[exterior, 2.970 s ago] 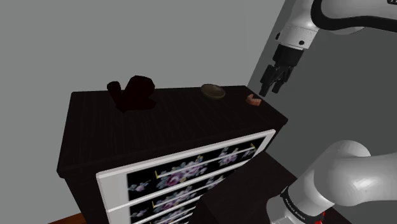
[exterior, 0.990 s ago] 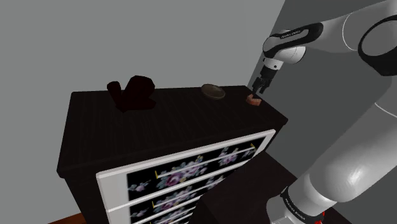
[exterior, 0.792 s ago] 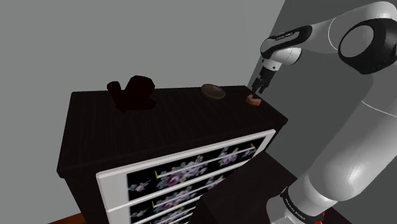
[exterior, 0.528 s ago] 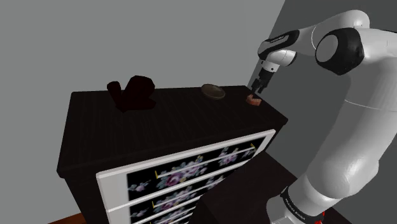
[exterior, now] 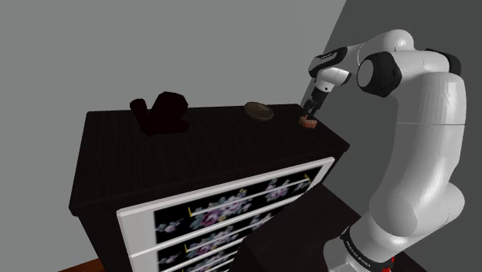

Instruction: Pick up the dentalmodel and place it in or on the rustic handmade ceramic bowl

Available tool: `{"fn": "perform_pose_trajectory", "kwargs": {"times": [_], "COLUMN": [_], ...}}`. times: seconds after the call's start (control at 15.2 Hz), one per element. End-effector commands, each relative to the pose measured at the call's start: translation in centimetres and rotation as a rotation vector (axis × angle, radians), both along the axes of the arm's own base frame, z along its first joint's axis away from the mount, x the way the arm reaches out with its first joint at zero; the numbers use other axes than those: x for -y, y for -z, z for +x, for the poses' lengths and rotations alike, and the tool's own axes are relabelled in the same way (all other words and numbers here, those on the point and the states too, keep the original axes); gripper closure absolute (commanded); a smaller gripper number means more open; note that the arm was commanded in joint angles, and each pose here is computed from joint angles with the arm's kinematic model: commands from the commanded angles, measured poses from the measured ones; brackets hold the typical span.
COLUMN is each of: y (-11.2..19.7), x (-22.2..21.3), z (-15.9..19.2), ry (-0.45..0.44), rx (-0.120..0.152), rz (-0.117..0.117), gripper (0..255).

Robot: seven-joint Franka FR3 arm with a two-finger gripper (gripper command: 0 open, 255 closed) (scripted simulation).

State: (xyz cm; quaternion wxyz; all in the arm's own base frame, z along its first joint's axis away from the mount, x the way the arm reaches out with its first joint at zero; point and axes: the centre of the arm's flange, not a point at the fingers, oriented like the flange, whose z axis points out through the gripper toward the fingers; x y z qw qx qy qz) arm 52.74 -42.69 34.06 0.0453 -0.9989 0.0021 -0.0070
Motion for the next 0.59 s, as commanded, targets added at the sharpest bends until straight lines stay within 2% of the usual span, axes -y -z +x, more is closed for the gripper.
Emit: {"fn": "perform_pose_trajectory", "kwargs": {"times": [0.0,0.2,0.53], "y": [1.1,2.9,2.9], "x": [0.0,-0.2,-0.2], "z": [0.1,0.1,0.1], "ry": [0.000,0.000,0.000], "rx": [0.000,0.000,0.000], "rz": [0.000,0.000,0.000], "gripper": [0,0,0]}}
